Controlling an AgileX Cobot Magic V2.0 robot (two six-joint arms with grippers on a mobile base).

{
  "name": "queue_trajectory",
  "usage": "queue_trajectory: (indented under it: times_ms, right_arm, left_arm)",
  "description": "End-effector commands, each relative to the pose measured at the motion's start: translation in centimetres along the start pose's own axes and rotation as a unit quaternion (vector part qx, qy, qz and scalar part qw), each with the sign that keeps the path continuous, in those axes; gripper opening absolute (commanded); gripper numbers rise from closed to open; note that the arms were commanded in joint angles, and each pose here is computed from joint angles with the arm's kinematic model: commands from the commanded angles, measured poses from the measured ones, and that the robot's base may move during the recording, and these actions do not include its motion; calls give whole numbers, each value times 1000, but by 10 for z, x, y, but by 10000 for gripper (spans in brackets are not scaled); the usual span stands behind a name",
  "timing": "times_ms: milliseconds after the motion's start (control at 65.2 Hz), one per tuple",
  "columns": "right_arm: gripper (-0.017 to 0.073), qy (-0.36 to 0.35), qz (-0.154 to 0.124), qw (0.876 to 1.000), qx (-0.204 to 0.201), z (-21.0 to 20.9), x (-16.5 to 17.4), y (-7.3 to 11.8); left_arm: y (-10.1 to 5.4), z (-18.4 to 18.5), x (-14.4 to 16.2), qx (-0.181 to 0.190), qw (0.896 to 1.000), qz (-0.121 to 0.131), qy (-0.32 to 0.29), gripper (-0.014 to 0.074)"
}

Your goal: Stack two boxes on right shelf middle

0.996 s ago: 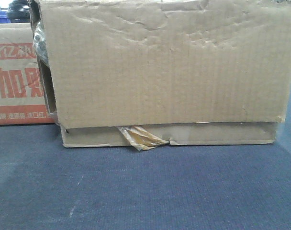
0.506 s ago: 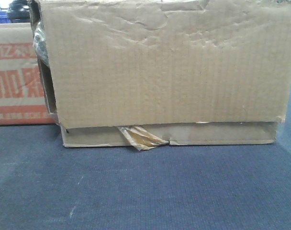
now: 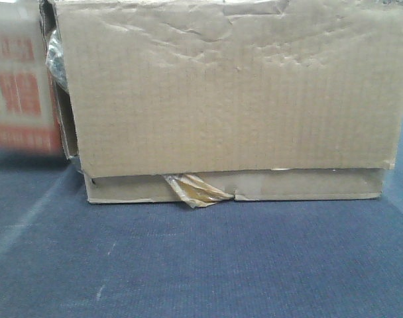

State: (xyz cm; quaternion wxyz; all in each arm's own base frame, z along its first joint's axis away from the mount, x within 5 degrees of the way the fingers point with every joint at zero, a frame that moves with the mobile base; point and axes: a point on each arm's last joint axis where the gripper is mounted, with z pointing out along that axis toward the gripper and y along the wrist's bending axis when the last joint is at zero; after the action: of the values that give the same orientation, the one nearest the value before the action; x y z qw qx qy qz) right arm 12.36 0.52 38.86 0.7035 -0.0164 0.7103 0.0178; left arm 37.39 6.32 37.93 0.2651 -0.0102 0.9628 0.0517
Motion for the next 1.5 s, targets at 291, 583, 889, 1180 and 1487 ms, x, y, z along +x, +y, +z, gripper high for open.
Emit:
queue_trajectory:
  times_ms: [291, 583, 889, 1180, 1487]
  right_arm:
    - [570, -15, -5, 1000, 2, 0, -5, 0]
    - [570, -15, -5, 1000, 2, 0, -5, 0]
    - [570, -22, -5, 1000, 3, 0, -6, -1]
    - [570, -23, -5, 1000, 3, 0, -6, -1]
    - [570, -38, -5, 999, 5, 0, -9, -1]
  left_arm:
    - [-9, -162, -11, 19, 968, -76, -238, -111]
    - [-82, -196, -18, 167, 940, -48, -293, -111]
    - [-175, -161, -25, 256, 938, 2, -234, -111]
    - [-211, -102, -36, 240, 955, -18, -173, -111]
    - [-222, -69, -37, 226, 965, -12, -131, -108]
